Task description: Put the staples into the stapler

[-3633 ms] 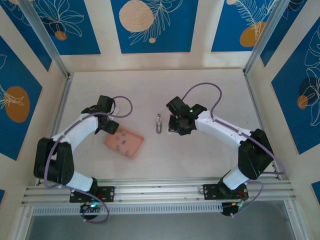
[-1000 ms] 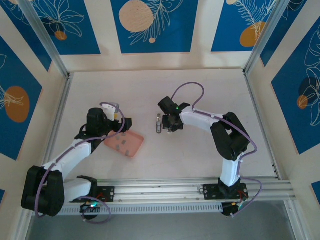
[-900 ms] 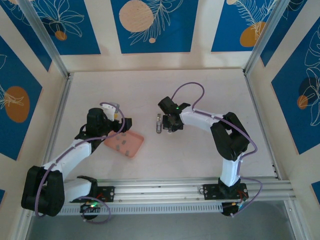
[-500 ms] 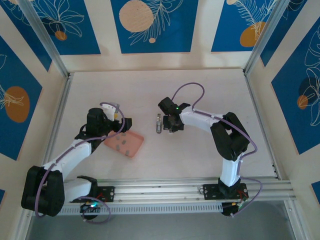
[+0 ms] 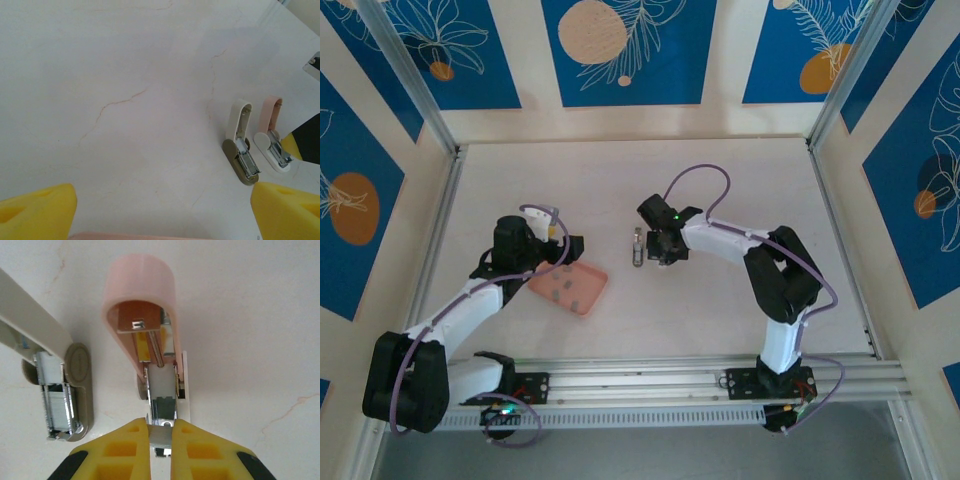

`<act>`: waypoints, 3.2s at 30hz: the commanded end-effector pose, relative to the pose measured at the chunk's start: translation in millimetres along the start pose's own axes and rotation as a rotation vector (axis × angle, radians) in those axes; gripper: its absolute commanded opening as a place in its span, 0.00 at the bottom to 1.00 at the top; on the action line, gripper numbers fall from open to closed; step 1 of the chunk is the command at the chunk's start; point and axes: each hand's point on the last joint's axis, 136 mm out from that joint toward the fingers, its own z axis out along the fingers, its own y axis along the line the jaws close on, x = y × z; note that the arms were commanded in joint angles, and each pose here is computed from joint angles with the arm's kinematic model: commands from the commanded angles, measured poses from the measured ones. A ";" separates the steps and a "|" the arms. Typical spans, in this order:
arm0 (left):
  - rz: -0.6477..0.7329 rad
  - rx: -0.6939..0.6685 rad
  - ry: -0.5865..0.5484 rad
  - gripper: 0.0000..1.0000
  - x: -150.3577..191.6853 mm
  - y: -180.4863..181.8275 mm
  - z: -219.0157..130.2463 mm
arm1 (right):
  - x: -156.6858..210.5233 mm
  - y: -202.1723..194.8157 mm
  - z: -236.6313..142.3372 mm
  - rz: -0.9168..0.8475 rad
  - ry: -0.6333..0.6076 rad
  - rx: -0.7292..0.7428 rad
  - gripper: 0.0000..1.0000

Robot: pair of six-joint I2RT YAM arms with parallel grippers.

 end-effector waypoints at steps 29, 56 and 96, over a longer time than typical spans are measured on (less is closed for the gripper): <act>-0.021 0.099 -0.028 0.90 -7.3 -14.7 1.4 | -12.1 -4.9 -1.0 -0.084 -0.038 -0.011 0.14; -0.022 0.108 -0.023 0.89 -7.4 -15.8 3.3 | 5.6 -4.9 5.5 -0.113 0.013 -0.003 0.14; -0.026 0.107 -0.029 0.89 -4.7 -15.6 1.3 | 1.4 -1.2 -2.2 -0.062 0.011 -0.032 0.14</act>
